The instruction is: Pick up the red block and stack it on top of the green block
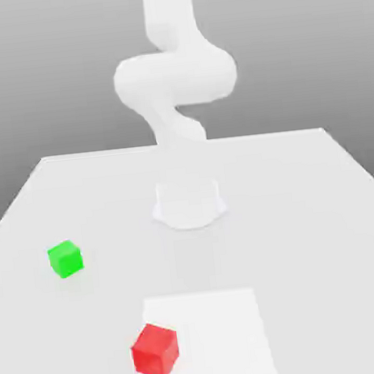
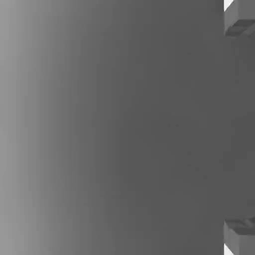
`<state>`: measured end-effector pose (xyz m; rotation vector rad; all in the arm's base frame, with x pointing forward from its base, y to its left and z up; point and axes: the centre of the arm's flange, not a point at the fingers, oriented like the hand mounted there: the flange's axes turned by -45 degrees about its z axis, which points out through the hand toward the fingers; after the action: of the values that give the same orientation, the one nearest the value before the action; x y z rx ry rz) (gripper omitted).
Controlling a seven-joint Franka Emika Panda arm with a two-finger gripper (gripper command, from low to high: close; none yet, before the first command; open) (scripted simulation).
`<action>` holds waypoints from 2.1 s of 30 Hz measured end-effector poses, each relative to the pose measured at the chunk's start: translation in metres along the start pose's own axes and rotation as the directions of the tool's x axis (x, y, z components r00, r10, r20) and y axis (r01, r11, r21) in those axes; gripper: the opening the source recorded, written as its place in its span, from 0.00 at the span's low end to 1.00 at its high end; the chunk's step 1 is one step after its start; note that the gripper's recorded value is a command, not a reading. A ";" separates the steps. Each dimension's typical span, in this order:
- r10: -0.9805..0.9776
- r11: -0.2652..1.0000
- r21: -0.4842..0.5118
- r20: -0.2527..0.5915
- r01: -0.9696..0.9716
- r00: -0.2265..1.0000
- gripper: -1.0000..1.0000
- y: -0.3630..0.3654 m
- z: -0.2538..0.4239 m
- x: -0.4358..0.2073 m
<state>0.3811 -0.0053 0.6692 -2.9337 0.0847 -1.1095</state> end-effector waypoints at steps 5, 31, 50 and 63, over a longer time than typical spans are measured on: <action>0.081 0.996 -0.043 0.154 -0.076 0.985 0.50 0.014 0.108 -0.019; 0.397 0.918 -0.278 0.600 -0.284 0.695 0.00 0.075 0.434 -0.293; 0.283 0.953 -0.268 0.626 -0.140 0.726 0.00 0.211 0.305 -0.292; -0.009 0.999 -0.034 0.676 0.043 0.737 0.00 0.284 0.194 -0.401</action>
<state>0.1949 -0.2712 0.2524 -3.1712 0.0627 0.0316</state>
